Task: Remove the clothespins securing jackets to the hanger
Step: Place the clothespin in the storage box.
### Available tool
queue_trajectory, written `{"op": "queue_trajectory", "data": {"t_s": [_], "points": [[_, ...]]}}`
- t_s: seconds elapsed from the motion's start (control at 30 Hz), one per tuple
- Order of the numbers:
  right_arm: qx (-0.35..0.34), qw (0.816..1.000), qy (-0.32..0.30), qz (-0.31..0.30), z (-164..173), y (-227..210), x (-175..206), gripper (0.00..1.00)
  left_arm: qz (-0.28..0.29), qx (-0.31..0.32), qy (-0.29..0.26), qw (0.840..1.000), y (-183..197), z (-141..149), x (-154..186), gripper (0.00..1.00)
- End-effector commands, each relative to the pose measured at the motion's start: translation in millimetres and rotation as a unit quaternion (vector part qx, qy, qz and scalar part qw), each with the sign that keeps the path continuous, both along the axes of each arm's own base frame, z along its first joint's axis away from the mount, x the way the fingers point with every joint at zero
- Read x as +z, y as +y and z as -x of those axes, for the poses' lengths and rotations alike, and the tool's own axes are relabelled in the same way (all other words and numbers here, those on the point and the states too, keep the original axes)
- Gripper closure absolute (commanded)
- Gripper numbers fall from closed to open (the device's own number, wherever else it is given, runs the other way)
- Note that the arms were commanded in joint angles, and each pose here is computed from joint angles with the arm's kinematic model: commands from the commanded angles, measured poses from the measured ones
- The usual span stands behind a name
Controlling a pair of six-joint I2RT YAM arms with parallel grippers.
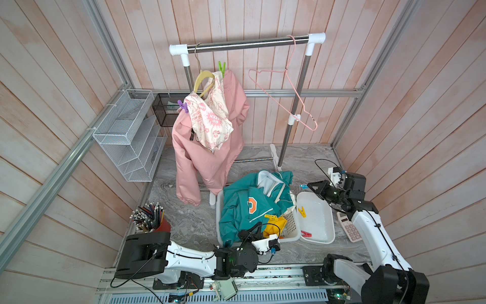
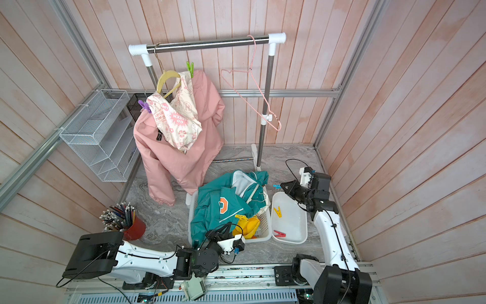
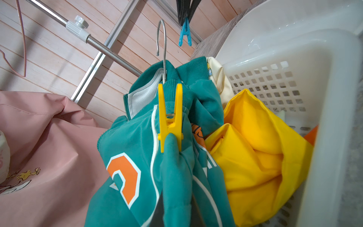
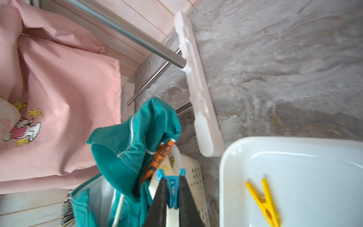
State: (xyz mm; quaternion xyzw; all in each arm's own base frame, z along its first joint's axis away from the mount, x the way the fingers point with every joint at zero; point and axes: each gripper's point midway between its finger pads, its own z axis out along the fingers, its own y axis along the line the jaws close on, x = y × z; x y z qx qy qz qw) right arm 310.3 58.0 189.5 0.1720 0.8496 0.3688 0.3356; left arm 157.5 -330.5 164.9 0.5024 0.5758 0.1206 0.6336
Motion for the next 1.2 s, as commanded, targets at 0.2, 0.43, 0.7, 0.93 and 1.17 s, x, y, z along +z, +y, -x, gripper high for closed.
{"op": "queue_trajectory", "data": {"t_s": [0.2,0.43,0.7,0.93,1.17], "points": [[-0.054,0.995,0.076,0.028,46,-18,-79,0.89,0.026,0.015,0.037,0.999,10,-3,1,1.0],[-0.064,0.993,0.084,0.05,55,-23,-107,0.58,0.077,0.006,0.057,0.995,8,-4,22,1.0],[-0.049,0.993,-0.06,0.085,36,-24,-34,0.45,0.131,0.007,0.097,0.987,12,-6,32,1.0],[0.005,0.968,-0.228,0.102,35,14,43,0.45,0.198,-0.002,0.141,0.97,15,-10,47,1.0],[0.064,0.924,-0.338,0.167,36,81,68,0.44,0.256,-0.012,0.177,0.95,24,-13,62,1.0]]}}
